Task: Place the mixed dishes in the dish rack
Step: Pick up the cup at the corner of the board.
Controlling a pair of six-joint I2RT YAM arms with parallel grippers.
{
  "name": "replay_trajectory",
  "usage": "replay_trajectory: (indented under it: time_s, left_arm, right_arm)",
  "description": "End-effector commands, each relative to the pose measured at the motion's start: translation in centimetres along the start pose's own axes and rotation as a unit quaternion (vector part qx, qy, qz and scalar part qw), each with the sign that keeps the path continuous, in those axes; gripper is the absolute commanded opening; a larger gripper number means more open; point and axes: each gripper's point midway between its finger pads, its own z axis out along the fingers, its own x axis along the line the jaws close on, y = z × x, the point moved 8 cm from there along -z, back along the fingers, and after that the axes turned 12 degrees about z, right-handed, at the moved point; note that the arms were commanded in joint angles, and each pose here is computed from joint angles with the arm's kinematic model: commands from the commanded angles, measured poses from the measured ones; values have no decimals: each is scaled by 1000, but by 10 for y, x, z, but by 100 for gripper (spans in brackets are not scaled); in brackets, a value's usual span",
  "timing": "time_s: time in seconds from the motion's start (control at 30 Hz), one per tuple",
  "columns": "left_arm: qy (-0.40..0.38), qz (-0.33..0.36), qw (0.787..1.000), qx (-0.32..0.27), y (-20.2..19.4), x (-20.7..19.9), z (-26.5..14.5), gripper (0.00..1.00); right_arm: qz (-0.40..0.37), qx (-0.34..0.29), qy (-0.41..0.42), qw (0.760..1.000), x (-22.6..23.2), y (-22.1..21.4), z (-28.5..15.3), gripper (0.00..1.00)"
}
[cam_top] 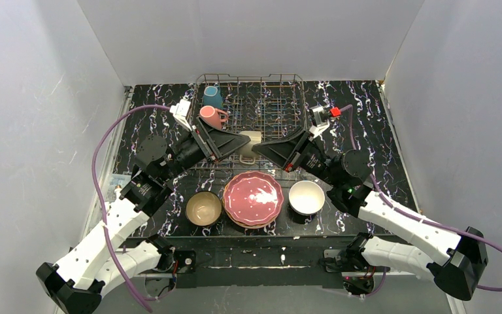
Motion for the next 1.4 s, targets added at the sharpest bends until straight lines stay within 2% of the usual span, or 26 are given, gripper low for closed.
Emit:
replay_trajectory:
  time_s: [0.0, 1.23, 1.37]
  left_arm:
    - [-34, -1, 999, -7, 4, -11, -5, 92]
    - [-68, 0, 998, 7, 1, -17, -8, 62]
    - [-69, 4, 998, 11, 0, -15, -7, 55]
  right_arm:
    - [-36, -38, 75, 996, 36, 14, 3, 1]
    - [-33, -40, 54, 997, 26, 8, 3, 1]
    - [-31, -38, 49, 998, 23, 7, 5, 1]
